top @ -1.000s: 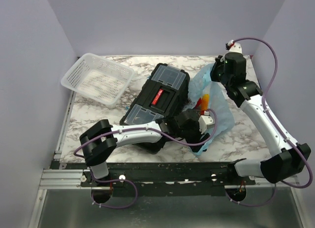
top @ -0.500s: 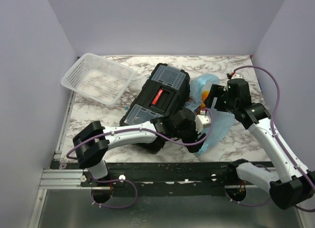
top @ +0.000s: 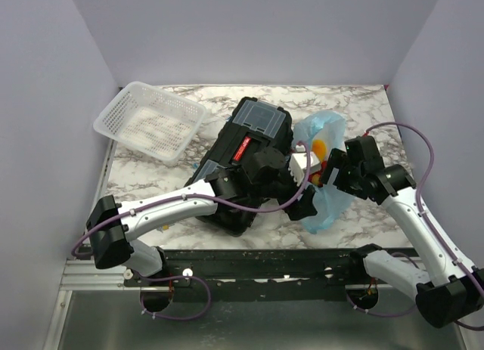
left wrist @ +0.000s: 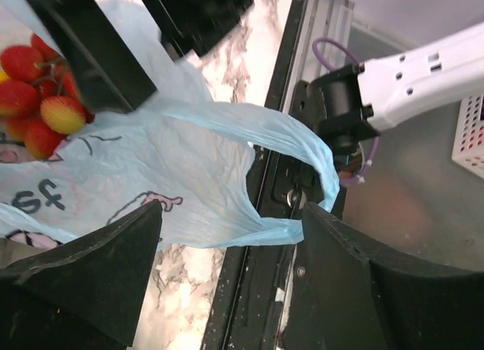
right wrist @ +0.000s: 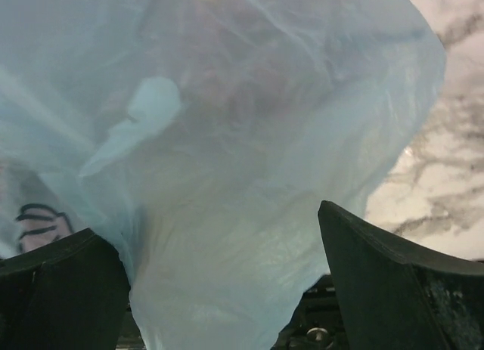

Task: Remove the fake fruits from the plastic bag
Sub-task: Adjust the plastic bag at the center of the board, then take out the fake fruit from the plastic bag.

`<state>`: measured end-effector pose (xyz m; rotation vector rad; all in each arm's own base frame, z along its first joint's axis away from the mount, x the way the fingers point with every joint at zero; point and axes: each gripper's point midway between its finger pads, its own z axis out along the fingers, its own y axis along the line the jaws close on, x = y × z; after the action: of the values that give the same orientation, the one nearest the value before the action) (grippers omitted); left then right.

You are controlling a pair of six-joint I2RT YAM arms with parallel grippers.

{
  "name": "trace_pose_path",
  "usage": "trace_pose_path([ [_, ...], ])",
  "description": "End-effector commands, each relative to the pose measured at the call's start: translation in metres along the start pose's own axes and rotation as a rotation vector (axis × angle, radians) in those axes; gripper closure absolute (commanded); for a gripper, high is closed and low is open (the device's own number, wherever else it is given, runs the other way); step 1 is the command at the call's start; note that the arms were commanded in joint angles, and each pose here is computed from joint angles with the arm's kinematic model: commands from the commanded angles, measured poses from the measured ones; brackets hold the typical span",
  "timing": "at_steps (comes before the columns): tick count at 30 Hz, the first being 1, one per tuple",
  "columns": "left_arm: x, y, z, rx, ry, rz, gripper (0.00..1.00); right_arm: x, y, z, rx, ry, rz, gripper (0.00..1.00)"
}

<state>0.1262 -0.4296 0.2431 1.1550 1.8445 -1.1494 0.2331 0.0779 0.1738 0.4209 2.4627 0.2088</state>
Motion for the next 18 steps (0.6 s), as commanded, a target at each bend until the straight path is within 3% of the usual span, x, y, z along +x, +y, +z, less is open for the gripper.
trace_pose_path([
  [1, -0.042, -0.008, -0.007, 0.019, -0.077, -0.012, 0.26, 0.023, -0.034, 0.0, 0.157, 0.013, 0.16, 0.02],
  [5, -0.064, -0.009, 0.007, 0.038, -0.14, -0.034, 0.28, 0.044, -0.05, 0.007, 0.202, 0.018, 0.231, 0.1],
  [6, -0.068, -0.007, 0.01, 0.038, -0.15, -0.047, 0.28, 0.047, -0.055, 0.007, 0.215, 0.006, 0.251, 0.19],
  [7, -0.073, -0.007, 0.013, 0.047, -0.163, -0.049, 0.29, 0.049, -0.058, 0.006, 0.214, -0.011, 0.273, 0.38],
  [8, -0.076, -0.008, 0.016, 0.059, -0.171, -0.049, 0.29, 0.052, -0.062, 0.006, 0.216, -0.023, 0.302, 0.5],
  [14, -0.066, -0.017, 0.03, 0.141, -0.154, -0.05, 0.34, 0.036, -0.044, -0.013, 0.008, -0.17, 0.354, 0.69],
  [18, -0.051, -0.011, 0.034, 0.098, -0.141, -0.008, 0.35, 0.023, -0.053, -0.031, 0.01, -0.263, 0.373, 0.94],
])
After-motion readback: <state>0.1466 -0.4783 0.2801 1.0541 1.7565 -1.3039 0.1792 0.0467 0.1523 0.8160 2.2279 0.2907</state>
